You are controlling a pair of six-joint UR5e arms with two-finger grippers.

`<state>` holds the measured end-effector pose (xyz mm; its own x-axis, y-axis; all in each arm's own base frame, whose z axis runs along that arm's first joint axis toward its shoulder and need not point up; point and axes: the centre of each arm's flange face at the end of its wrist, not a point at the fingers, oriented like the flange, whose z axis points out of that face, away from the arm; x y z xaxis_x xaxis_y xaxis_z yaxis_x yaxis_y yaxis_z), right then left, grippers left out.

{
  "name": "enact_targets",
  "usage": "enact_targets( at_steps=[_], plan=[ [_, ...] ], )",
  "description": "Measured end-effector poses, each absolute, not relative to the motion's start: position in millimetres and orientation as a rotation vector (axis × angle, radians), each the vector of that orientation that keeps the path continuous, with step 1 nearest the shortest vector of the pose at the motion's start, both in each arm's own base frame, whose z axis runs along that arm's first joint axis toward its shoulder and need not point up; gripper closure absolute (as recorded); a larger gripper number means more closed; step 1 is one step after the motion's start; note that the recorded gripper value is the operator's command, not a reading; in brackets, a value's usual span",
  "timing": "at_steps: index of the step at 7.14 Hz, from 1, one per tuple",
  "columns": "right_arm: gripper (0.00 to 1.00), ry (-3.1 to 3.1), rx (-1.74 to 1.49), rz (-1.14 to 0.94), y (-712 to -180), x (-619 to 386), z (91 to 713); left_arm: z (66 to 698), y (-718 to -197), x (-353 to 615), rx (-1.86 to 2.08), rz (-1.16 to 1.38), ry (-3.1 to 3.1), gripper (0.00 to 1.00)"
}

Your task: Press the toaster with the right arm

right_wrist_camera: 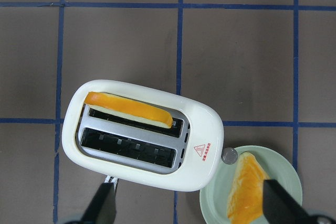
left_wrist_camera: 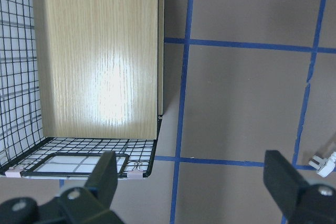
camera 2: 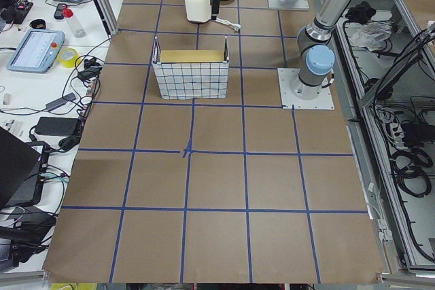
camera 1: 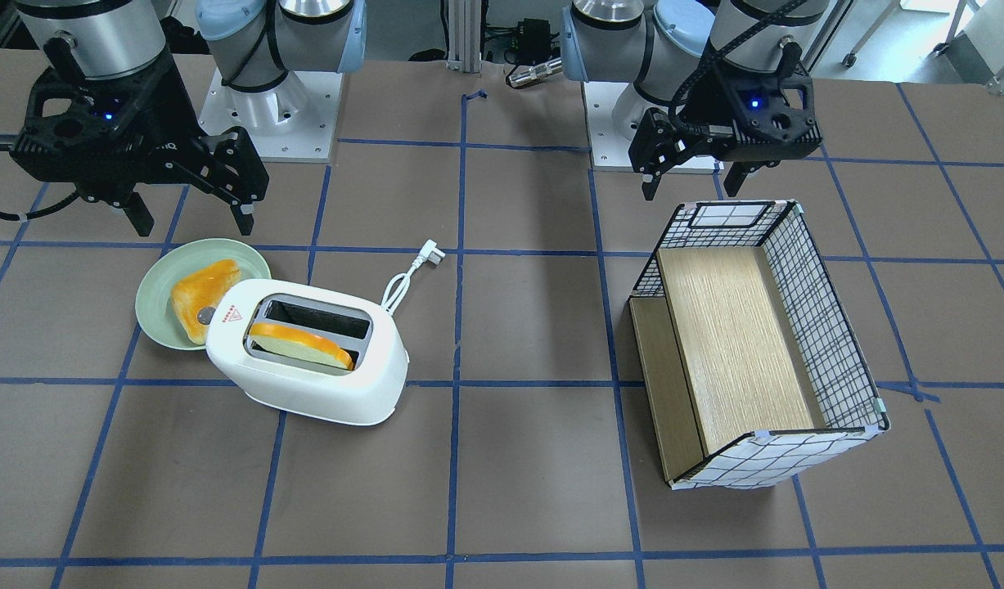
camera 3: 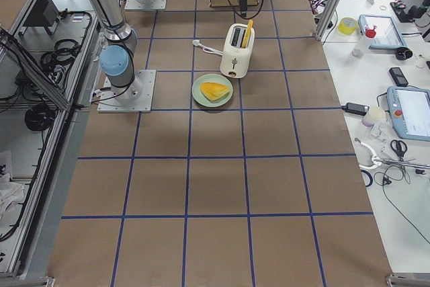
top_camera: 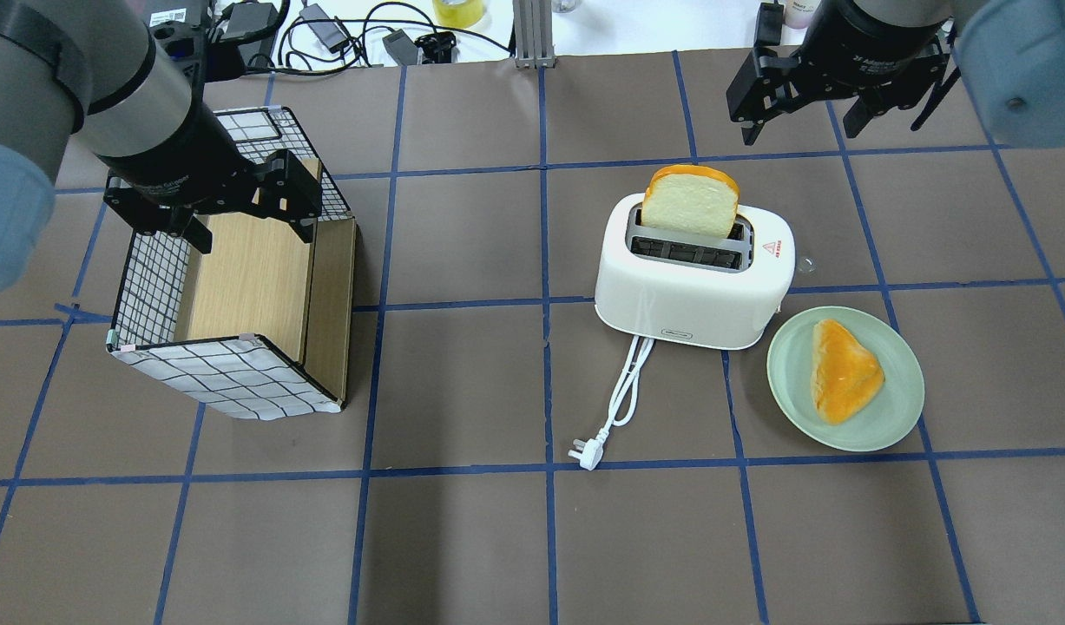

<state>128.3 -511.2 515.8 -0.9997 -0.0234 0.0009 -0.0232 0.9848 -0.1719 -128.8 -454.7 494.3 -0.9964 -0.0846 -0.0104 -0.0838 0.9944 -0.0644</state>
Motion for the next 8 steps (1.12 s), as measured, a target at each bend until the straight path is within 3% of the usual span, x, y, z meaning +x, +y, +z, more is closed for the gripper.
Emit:
enact_targets(
  at_steps=[8],
  plan=[
    [0.0,3.139,0.055,-0.166,-501.8,118.3,517.8,494.3,-454.7,-128.8,-0.132,-0.1,3.124,0.0]
  ],
)
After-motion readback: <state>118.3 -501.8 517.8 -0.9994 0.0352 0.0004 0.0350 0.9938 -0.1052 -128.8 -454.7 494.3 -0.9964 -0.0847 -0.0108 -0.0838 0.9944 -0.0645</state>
